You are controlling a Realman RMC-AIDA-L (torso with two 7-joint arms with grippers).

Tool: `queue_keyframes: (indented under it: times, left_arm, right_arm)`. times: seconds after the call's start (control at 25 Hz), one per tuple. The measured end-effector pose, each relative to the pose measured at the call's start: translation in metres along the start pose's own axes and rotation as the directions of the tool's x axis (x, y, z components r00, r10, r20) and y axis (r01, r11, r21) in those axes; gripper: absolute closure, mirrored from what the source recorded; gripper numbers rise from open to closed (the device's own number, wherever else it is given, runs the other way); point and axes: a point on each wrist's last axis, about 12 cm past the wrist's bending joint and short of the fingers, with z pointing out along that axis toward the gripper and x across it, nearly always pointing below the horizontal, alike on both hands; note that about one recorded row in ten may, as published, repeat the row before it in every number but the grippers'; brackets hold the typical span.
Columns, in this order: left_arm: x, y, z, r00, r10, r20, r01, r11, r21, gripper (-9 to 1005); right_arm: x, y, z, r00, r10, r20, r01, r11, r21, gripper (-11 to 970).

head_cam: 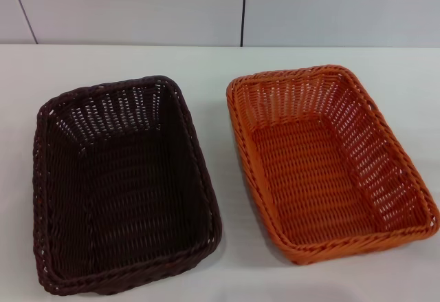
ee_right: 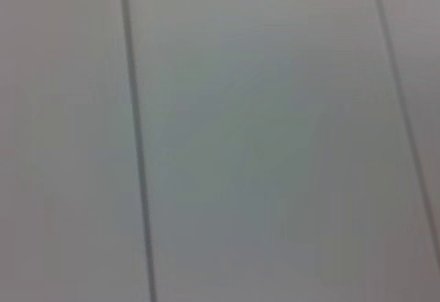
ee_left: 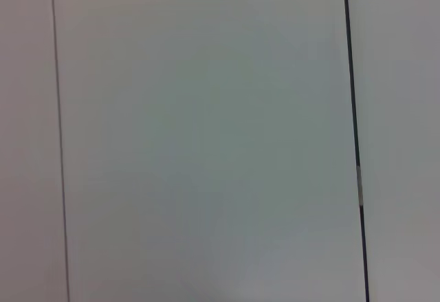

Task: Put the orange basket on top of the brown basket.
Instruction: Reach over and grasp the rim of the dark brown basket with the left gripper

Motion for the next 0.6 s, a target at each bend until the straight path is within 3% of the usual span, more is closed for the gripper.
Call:
queue_keyframes:
  times: [0.2,0.44,0.56,0.6]
  left_arm:
    - [-0.001,-0.004,0.001,1.0,-0.01,0.004,0.01,1.0,0.008,210]
    - [-0.006,-0.01,0.005,0.999,-0.03,0.022,0.03,0.999,0.035,212]
    - [-0.018,-0.014,0.02,0.996,-0.085,0.004,0.085,0.992,0.096,213]
    - [-0.032,-0.014,0.033,0.994,-0.104,-0.02,0.105,0.984,0.144,213]
  right_arm:
    - [0.002,-0.006,-0.003,1.0,-0.012,-0.008,0.012,1.0,0.017,149]
    - [0.003,-0.003,-0.005,1.0,-0.002,-0.019,0.003,1.0,0.01,149]
    - [0.002,0.0,-0.004,1.0,0.01,-0.016,-0.009,1.0,0.006,149]
    - [0.002,0.001,-0.004,1.0,0.014,-0.015,-0.014,1.0,0.005,149]
